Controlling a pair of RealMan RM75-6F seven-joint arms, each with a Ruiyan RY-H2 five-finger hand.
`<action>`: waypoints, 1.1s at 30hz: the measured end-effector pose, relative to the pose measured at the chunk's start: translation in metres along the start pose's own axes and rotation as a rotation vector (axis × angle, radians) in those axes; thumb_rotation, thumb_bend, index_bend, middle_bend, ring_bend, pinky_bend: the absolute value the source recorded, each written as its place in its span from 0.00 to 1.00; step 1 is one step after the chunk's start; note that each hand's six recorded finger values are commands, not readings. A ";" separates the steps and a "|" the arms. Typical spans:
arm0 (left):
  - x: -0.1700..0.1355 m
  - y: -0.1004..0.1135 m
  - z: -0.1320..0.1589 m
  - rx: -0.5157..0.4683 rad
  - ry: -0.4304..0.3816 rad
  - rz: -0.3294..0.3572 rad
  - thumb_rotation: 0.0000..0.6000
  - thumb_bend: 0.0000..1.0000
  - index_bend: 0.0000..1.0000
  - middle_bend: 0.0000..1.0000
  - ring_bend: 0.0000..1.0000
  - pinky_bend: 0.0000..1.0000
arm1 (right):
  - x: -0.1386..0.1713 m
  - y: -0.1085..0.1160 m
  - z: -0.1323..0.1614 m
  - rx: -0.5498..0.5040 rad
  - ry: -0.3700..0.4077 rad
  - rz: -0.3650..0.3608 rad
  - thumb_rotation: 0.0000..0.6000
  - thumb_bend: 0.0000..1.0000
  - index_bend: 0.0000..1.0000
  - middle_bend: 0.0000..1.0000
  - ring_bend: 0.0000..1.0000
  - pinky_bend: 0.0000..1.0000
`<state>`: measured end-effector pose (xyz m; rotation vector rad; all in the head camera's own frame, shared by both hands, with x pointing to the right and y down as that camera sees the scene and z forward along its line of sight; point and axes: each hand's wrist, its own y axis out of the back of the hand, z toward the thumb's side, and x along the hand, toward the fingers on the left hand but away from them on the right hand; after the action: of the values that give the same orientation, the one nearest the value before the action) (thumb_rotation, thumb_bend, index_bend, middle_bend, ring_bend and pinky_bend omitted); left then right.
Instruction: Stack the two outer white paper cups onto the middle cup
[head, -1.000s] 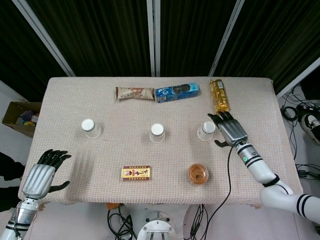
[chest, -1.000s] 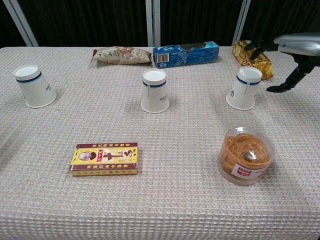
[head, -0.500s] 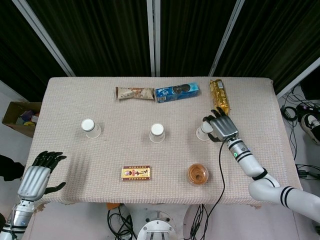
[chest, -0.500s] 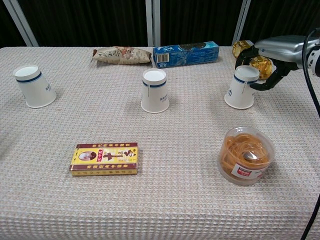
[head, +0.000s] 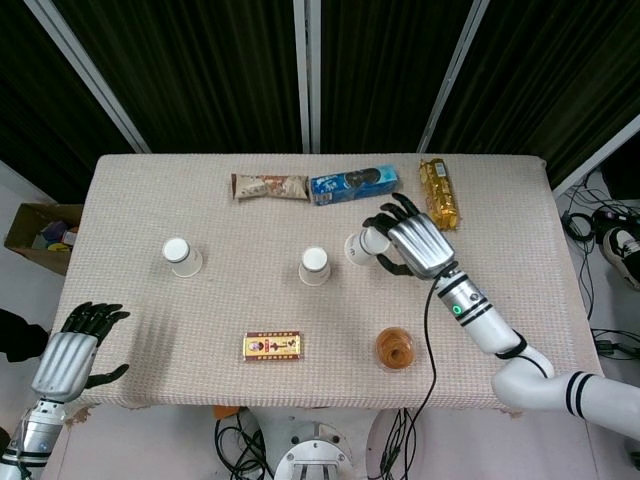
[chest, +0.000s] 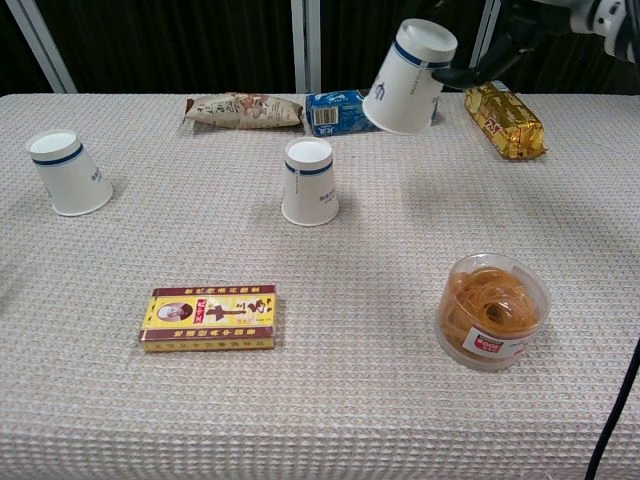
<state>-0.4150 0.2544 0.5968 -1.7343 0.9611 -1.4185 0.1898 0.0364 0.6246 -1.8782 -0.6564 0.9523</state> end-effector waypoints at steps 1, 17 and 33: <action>0.000 0.000 -0.001 0.000 0.002 -0.001 1.00 0.13 0.24 0.17 0.13 0.13 | -0.005 0.000 0.006 0.006 0.012 0.006 1.00 0.37 0.50 0.42 0.17 0.13; -0.002 -0.003 -0.017 -0.012 0.038 -0.010 1.00 0.13 0.24 0.17 0.13 0.13 | -0.070 -0.037 0.064 0.030 0.080 0.110 1.00 0.37 0.50 0.41 0.17 0.13; 0.000 -0.003 -0.016 -0.013 0.027 -0.008 1.00 0.13 0.24 0.17 0.13 0.13 | -0.079 -0.087 0.072 0.108 0.066 0.251 1.00 0.34 0.25 0.23 0.02 0.06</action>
<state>-0.4302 0.2551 0.6015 -1.7339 0.9807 -1.4466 0.0809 0.0511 0.7077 -1.9154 -0.3273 1.0569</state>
